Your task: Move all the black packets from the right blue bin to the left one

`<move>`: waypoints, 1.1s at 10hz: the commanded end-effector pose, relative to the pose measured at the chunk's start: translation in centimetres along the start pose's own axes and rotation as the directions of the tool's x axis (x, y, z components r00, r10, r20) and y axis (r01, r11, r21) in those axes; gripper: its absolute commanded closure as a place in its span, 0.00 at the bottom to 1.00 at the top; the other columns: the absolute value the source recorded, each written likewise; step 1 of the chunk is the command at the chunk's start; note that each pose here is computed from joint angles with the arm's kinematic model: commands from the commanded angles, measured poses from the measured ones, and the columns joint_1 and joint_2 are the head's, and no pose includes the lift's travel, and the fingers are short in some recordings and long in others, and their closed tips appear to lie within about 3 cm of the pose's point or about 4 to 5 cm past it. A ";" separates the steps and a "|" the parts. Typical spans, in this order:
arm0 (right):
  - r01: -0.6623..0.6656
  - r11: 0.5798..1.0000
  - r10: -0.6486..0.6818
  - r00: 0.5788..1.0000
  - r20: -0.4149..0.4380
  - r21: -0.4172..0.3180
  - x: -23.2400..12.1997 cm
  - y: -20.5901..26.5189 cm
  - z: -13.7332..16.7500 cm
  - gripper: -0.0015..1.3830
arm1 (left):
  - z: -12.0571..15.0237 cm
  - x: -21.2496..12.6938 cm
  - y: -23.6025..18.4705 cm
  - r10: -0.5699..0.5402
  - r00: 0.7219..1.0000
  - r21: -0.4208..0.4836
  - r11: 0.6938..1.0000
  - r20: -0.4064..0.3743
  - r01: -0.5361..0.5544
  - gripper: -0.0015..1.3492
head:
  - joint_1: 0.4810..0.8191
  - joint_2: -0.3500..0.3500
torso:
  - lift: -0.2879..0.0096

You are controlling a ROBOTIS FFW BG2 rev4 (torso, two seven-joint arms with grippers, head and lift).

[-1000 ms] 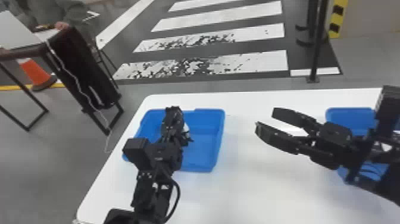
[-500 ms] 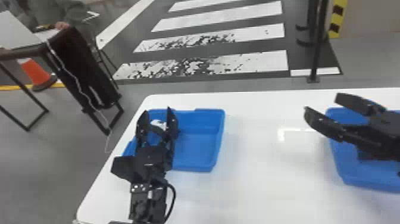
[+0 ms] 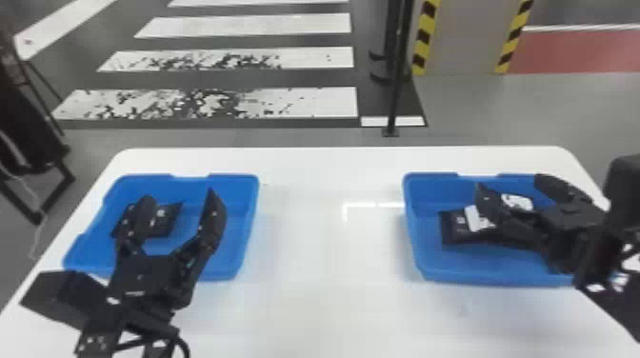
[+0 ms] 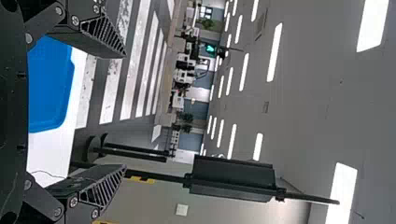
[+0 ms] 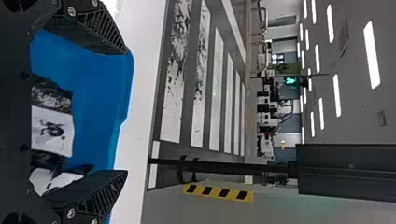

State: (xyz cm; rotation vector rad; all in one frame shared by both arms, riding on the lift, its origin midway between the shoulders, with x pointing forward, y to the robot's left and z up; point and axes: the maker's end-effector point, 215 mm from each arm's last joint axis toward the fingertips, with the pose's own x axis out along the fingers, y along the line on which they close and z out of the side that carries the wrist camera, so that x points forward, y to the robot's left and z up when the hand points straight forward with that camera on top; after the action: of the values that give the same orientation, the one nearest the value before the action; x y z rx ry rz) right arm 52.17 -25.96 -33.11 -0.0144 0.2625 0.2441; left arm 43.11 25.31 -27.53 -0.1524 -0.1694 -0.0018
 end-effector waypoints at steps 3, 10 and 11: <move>0.074 0.997 -0.072 0.988 -0.139 0.010 1.6 -4.1 -6.6 0.15 | -1.5 -0.3 -1.5 -0.040 0.998 -0.007 0.999 -0.050 0.040 0.17 | 0.63 0.43 | 0.40; 0.037 0.999 -0.032 0.985 -0.172 0.026 3.6 -2.6 -8.5 0.38 | -1.9 -0.1 -1.6 -0.043 0.997 -0.014 0.999 -0.063 0.042 0.17 | 0.63 0.41 | 0.40; 0.038 0.998 -0.029 0.979 -0.200 0.041 3.8 -2.6 -9.6 0.42 | -2.0 -0.2 -1.4 -0.040 0.997 -0.017 0.999 -0.066 0.039 0.17 | 0.63 0.42 | 0.40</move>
State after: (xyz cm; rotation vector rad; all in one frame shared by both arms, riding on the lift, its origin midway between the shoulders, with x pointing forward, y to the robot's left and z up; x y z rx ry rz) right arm 53.89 -28.04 -42.90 -0.0049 0.4532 0.2028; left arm 43.25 23.52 -29.15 -0.1621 -0.1092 -0.0492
